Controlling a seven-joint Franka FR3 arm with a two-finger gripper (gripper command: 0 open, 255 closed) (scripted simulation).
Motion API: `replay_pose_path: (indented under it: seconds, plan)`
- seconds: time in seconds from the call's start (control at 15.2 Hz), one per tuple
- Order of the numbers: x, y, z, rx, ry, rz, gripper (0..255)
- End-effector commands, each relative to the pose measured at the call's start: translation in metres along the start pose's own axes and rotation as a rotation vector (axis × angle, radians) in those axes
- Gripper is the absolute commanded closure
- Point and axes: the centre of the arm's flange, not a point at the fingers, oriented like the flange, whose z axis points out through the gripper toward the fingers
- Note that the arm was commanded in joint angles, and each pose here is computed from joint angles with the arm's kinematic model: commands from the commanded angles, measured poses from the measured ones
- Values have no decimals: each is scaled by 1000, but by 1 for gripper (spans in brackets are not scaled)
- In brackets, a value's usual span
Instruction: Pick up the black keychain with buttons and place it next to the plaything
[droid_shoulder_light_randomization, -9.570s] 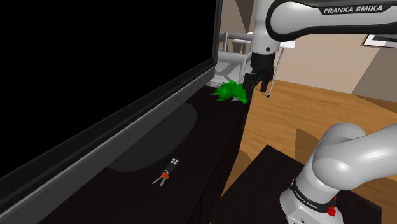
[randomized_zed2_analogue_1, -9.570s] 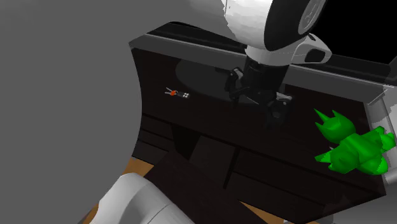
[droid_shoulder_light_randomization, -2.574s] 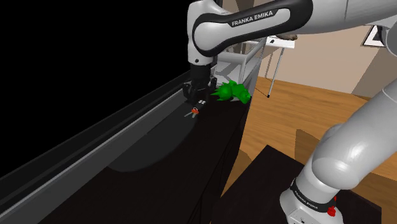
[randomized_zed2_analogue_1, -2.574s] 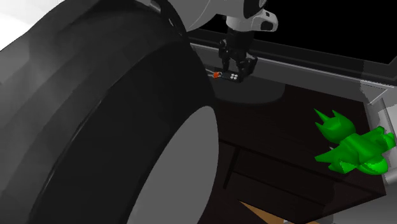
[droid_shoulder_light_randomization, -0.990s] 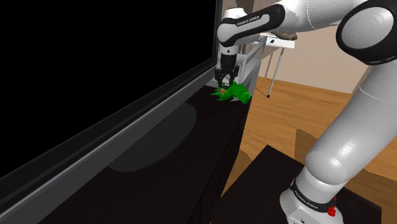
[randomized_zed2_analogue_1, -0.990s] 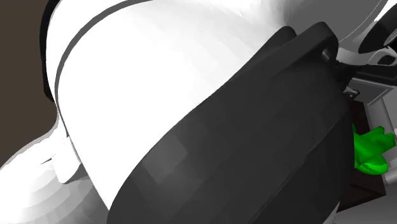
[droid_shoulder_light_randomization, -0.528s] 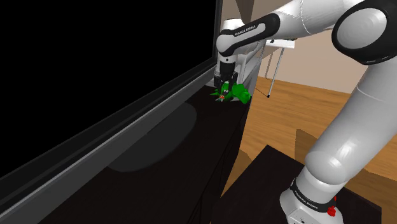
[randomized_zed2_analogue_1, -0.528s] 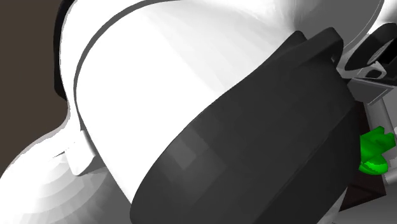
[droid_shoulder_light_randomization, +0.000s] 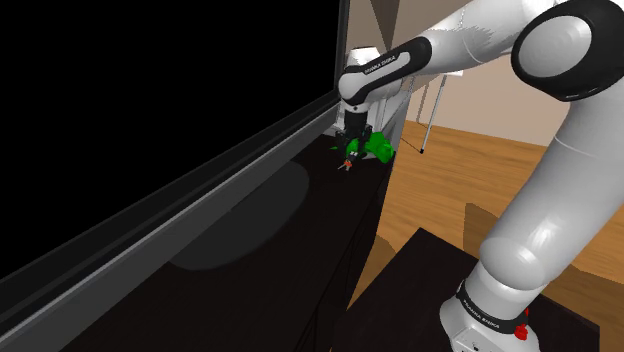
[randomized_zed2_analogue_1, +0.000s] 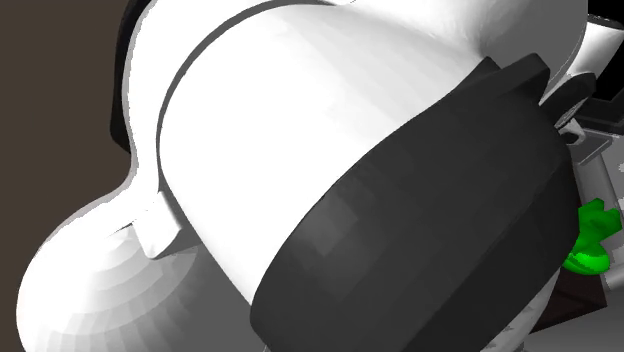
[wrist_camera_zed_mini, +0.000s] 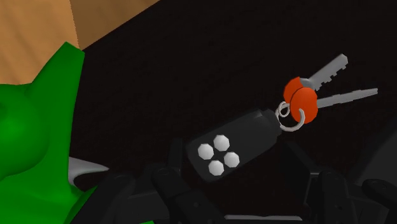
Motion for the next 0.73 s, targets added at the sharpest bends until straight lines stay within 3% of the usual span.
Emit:
replay_pose_path:
  seconds: [0.0,0.66]
  plan:
    - [0,0,10,0,0,0,255]
    - [1,-1,58,0,0,0,255]
